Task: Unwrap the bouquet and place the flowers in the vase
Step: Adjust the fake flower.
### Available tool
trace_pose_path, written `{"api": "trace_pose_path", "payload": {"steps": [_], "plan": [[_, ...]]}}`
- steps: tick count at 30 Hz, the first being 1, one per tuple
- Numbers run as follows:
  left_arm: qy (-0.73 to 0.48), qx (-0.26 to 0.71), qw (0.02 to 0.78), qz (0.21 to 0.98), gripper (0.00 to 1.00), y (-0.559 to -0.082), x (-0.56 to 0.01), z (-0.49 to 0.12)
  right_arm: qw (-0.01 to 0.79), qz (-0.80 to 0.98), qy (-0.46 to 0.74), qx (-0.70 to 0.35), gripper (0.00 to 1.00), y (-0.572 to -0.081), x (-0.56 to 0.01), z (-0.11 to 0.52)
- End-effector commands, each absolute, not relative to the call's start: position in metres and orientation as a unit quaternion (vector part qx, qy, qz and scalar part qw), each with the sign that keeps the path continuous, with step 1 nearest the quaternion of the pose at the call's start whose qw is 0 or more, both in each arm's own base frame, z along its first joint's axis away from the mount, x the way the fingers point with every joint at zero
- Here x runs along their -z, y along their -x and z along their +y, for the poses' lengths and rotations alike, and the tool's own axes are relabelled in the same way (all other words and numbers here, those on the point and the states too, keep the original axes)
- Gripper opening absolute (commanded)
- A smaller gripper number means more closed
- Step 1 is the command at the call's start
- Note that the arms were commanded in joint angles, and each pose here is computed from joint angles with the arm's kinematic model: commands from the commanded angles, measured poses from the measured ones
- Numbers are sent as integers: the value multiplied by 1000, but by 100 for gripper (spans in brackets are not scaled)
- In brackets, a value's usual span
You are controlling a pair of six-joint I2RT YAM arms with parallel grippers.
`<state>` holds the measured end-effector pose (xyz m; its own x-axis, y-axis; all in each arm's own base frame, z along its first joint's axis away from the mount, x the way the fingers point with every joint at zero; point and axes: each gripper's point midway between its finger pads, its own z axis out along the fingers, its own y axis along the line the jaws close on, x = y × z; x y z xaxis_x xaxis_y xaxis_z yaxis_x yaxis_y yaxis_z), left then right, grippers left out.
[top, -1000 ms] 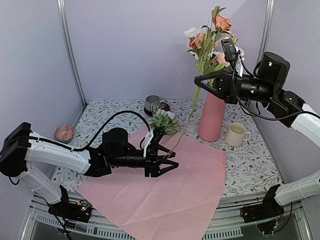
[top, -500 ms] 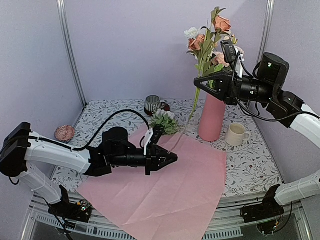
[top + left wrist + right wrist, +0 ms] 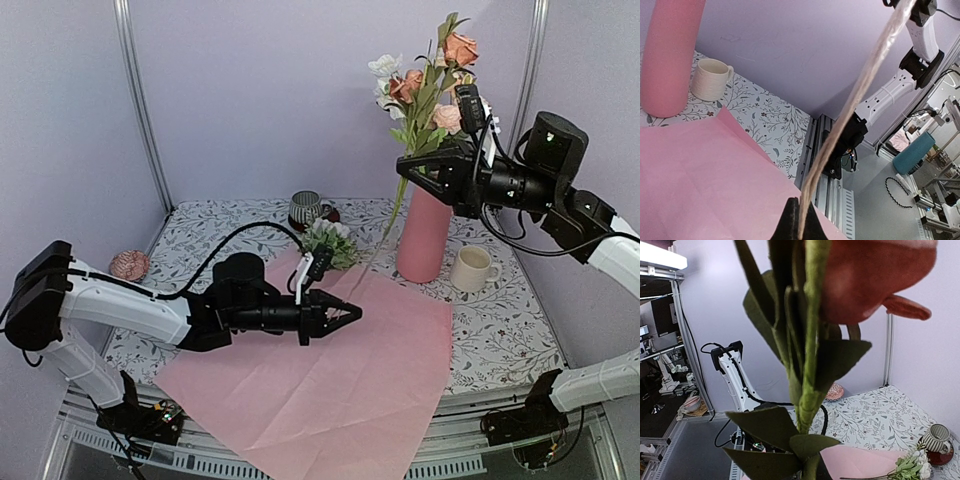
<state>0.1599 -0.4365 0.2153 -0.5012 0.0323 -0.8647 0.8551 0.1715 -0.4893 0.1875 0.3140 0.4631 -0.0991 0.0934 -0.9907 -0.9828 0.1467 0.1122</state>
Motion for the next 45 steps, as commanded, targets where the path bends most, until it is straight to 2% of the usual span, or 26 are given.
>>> {"api": "trace_pose_path", "payload": {"steps": [1,2,6,8,14,21,24,29,36,39,42,45], "plan": [[-330,569,361,661,0,-156,-217,-442,561,537,403,-484,2,-189,-471,306],[-337,570,361,656,0,-153,-217,-442,562,539,401,-483,2,-190,-472,306],[-349,576,374,638,43,-148,-223,-435,553,536,404,-493,2,-184,-474,305],[-354,582,378,627,58,-145,-226,-428,543,534,410,-502,2,-180,-473,307],[-385,622,361,579,77,-141,-241,-403,507,530,436,-522,2,-169,-470,312],[-471,603,346,544,81,-131,-245,-404,481,519,456,-540,2,-161,-467,318],[-460,551,389,578,79,-154,-247,-410,485,537,439,-533,2,-172,-466,320],[-352,429,511,656,80,-207,-250,-391,511,590,366,-507,2,-205,-464,317],[-306,364,562,677,82,-218,-247,-377,513,627,313,-496,2,-227,-460,317],[-297,368,562,678,85,-221,-245,-368,523,619,312,-495,2,-224,-468,312],[-324,422,545,648,86,-209,-244,-359,558,607,297,-481,2,-220,-483,297],[-354,421,533,643,86,-198,-225,-350,593,590,280,-470,2,-213,-499,278]]}}
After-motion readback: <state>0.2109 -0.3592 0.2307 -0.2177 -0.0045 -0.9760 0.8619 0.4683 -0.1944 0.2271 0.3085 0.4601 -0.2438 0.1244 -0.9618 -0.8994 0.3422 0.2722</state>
